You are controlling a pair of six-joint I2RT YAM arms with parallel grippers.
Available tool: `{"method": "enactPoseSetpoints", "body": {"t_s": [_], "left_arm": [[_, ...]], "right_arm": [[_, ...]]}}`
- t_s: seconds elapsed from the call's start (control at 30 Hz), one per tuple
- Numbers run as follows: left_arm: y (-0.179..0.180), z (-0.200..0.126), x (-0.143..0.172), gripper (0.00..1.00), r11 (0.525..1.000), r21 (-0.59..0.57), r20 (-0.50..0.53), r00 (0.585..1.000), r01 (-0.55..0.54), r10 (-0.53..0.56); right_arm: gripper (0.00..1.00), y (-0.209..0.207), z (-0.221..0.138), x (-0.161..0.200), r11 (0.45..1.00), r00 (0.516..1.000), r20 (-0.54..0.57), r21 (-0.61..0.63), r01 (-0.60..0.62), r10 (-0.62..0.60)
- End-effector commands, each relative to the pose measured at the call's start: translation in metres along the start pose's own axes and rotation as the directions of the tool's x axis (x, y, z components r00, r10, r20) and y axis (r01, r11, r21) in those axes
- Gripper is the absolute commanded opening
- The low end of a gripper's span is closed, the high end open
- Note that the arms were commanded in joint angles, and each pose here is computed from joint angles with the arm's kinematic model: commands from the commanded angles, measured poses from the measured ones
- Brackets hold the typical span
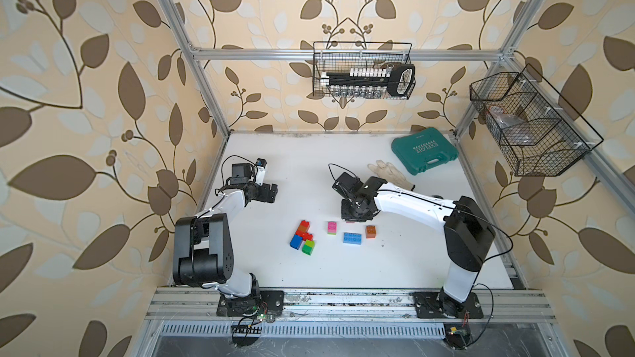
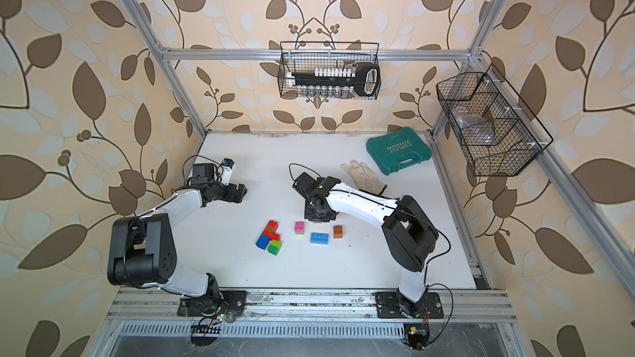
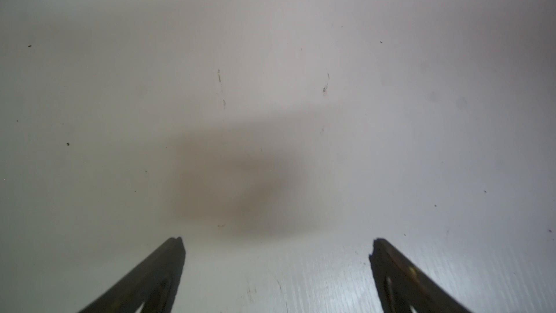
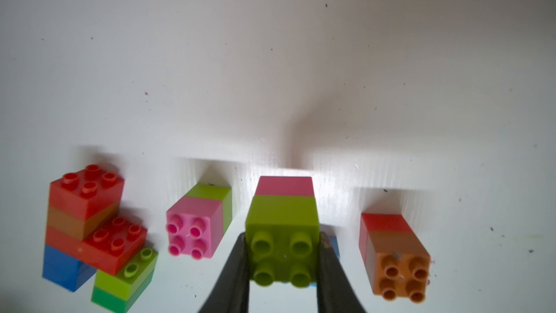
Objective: Assemble the letter h with lego
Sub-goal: Pick up the lego brick from the center of the board, then assemble the lego brick with the lego brick.
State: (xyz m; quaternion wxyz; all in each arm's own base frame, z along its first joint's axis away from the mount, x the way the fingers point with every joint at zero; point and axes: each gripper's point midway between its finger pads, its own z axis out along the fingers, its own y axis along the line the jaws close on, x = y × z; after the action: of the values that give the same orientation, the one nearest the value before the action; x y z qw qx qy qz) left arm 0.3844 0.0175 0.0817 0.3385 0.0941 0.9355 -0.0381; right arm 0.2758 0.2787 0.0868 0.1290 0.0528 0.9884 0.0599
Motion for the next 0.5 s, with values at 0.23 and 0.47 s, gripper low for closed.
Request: {"method": "enactPoseSetpoints", "body": {"t_s": [0.23,0.47], "left_arm": [[0.005,-0.008,-0.005,0.99,1.0,-0.003,0.027,1.0,0.013,-0.013],[0.004,-0.008,-0.004,0.99,1.0,0.009,0.023,1.0,0.017,-0.017]], "right_arm": [[0.25,-0.006,-0.001,0.037,0.995,0.999,-0.026,0.087,-0.041,0.043],[0.24,-0.017,-0.002,0.047,0.986,0.998,-0.041,0.16,-0.037,0.044]]}}
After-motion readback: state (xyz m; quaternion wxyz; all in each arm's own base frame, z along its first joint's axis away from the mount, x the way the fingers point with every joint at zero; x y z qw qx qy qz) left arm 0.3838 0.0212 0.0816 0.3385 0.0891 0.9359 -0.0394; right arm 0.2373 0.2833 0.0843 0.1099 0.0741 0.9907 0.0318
